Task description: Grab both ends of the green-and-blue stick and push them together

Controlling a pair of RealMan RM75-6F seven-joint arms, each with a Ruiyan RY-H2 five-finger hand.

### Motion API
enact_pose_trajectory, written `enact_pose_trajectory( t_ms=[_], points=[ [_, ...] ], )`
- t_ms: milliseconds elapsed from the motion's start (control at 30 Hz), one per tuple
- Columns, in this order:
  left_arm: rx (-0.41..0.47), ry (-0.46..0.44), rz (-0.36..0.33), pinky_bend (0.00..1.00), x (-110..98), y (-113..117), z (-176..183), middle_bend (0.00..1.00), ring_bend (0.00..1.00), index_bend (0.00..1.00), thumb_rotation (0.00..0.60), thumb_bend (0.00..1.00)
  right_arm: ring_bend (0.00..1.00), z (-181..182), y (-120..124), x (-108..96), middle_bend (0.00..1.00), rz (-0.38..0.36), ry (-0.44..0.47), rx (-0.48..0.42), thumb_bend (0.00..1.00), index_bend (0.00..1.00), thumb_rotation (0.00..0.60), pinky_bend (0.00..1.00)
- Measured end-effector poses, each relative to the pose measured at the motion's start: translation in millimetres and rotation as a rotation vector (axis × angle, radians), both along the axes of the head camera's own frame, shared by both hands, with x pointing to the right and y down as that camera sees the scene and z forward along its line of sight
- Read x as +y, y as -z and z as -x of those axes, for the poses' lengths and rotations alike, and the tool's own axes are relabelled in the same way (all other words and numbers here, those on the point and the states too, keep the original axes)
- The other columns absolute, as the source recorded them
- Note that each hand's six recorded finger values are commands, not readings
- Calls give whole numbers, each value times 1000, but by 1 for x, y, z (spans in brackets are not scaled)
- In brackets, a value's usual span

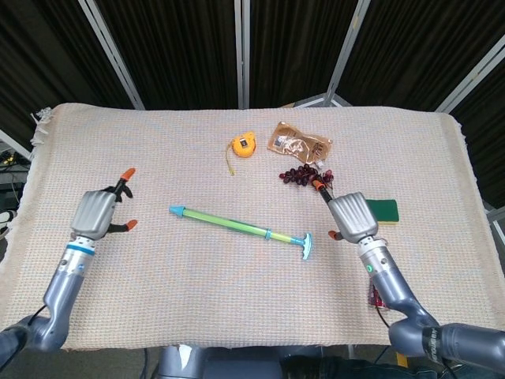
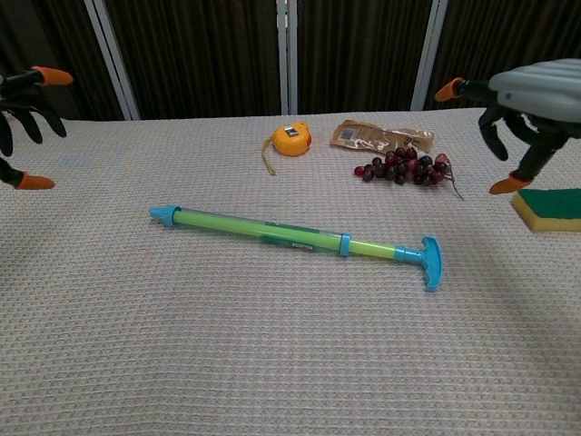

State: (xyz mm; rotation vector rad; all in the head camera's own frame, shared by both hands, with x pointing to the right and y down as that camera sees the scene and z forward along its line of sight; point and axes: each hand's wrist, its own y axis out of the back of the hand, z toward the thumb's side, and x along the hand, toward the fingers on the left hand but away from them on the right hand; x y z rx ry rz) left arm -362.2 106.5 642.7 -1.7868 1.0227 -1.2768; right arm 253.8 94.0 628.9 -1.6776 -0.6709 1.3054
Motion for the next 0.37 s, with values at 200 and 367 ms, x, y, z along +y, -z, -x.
enact_pose_trajectory(
  t_ms=[200,367],
  points=[
    [-94,56,-22,0,44,40,54,0,0,0,600,0,0,-58,43,25,0,-113,-46,-49,0,0,600,0],
    [-123,90,-20,0,81,62,75,0,0,0,600,0,0,-102,64,58,0,-161,-76,-1,0,0,600,0]
  ],
)
